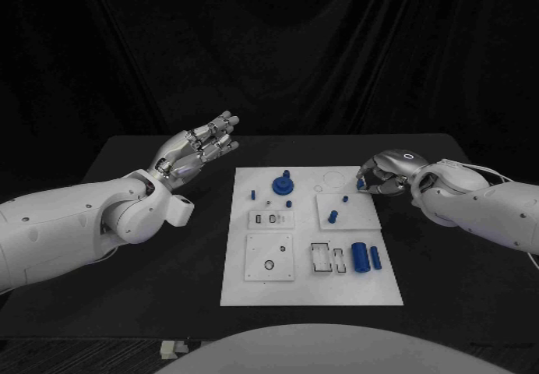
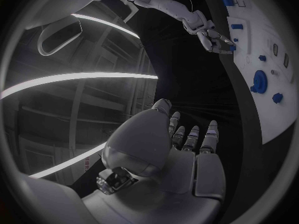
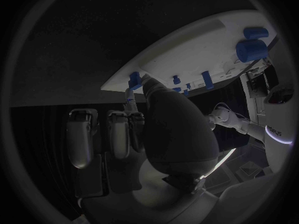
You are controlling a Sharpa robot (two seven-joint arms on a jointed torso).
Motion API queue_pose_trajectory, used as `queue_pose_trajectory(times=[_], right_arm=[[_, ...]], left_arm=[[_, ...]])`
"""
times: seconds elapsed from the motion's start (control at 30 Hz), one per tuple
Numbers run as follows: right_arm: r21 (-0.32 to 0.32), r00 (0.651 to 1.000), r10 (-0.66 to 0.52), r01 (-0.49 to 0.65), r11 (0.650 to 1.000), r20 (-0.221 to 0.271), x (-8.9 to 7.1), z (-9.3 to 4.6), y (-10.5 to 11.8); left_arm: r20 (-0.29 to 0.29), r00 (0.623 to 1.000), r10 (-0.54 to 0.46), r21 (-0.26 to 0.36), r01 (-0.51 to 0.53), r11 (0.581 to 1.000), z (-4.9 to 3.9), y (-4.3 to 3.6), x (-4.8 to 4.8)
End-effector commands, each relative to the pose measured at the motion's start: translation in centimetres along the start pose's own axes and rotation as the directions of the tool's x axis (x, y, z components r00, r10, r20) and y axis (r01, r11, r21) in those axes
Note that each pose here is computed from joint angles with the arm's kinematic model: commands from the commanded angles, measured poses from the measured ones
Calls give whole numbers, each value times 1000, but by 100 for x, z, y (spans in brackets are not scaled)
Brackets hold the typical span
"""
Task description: Assemble the parts on the task board
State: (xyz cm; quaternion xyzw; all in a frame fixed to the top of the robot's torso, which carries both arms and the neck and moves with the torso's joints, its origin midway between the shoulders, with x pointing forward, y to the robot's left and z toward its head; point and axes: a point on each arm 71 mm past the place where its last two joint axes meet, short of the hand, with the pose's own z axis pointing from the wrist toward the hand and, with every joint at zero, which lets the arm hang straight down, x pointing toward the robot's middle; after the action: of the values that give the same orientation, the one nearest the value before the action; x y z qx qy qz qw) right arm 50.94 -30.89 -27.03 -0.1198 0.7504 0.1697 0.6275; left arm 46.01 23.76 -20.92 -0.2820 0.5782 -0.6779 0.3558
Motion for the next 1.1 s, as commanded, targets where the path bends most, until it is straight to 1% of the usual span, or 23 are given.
queue_pose_trajectory(times=[0.03, 0.5, 0.7, 0.93, 1.1], right_arm=[[20, 1000, -3, 3, 1000, -11, 21, -3, -15], [28, 1000, -4, 4, 1000, -18, 27, 8, -23], [27, 1000, -5, 6, 1000, -11, 23, 12, -23], [21, 1000, -7, 7, 1000, 10, 8, 13, -15], [11, 999, -10, 9, 1000, 45, -17, 4, -5]], left_arm=[[-11, 1000, -11, 9, 11, 1000, 7, -3, 21], [-15, 1000, -16, 4, 16, 1000, 7, 7, 28], [-16, 1000, -17, 3, 17, 1000, 5, 13, 32], [-16, 1000, -18, 2, 18, 1000, -1, 20, 34], [-15, 1000, -18, 1, 18, 1000, -5, 26, 33]])
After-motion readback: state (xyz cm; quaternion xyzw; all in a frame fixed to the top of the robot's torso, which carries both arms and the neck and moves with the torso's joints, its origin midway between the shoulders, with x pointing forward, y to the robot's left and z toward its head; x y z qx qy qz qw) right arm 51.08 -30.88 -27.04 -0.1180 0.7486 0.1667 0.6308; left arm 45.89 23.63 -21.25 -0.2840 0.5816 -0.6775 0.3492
